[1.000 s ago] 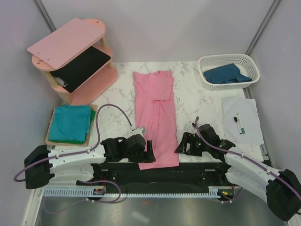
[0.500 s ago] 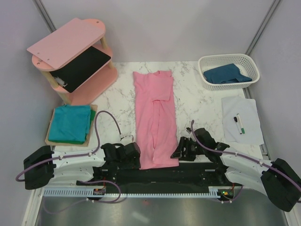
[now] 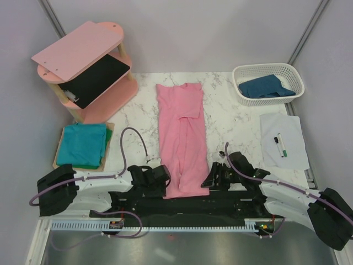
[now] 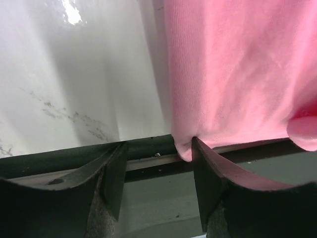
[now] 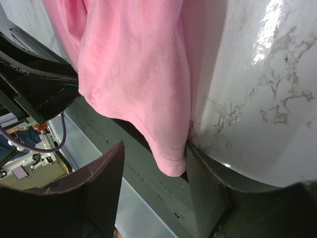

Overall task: Fold and stack the t-shirts
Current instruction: Grab the bottom of the folded rectangular tshirt with both arms

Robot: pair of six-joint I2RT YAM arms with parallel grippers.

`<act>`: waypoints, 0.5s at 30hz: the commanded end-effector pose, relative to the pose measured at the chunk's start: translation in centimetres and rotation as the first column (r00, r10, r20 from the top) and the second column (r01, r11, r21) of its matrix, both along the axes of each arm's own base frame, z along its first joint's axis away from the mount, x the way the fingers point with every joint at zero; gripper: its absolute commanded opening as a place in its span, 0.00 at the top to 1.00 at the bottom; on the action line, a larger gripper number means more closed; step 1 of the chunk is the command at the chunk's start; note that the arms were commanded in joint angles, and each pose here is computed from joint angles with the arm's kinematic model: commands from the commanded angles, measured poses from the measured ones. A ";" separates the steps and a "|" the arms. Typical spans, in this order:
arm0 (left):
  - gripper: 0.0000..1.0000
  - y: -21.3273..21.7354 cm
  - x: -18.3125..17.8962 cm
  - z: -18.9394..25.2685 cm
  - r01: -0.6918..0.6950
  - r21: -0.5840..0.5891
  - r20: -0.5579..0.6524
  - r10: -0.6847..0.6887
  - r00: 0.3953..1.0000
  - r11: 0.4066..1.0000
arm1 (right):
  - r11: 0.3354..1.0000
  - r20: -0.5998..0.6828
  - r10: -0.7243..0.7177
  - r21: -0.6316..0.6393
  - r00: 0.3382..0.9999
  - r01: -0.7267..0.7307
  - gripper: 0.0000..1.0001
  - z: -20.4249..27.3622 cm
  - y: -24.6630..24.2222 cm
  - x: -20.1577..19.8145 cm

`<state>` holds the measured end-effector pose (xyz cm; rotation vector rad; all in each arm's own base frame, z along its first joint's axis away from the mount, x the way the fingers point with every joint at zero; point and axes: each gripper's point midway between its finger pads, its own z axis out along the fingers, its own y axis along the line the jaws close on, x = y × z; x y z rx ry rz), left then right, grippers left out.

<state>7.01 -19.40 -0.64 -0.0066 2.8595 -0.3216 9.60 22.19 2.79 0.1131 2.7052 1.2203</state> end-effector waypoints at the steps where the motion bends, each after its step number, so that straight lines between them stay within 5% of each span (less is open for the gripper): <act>1: 0.47 -6.3 1.8 0.8 0.027 -0.211 0.058 -0.015 0.998 0.977 | 0.987 -0.111 -0.005 -0.159 0.994 -0.013 0.40 -3.9 -3.1 -2.9; 4: 0.72 -7.2 2.4 1.5 0.042 -0.235 0.085 -0.022 0.996 0.971 | 0.989 -0.109 0.000 -0.146 0.994 -0.016 0.50 -3.8 -2.9 -2.8; 6: 0.95 -7.4 2.5 1.6 0.051 -0.232 0.089 -0.031 0.995 0.971 | 0.991 -0.116 0.014 -0.127 0.993 -0.029 0.80 -3.8 -2.5 -3.0; 8: 0.98 -7.7 2.6 2.0 0.057 -0.239 0.094 -0.035 0.995 0.969 | 0.992 -0.114 0.029 -0.121 0.993 -0.043 1.00 -3.5 -2.3 -2.8; 15: 0.98 -7.2 4.0 6.3 0.045 -0.295 0.197 0.015 0.980 0.955 | 0.998 0.003 0.024 -0.061 1.000 -0.023 1.00 -0.1 -0.7 -0.4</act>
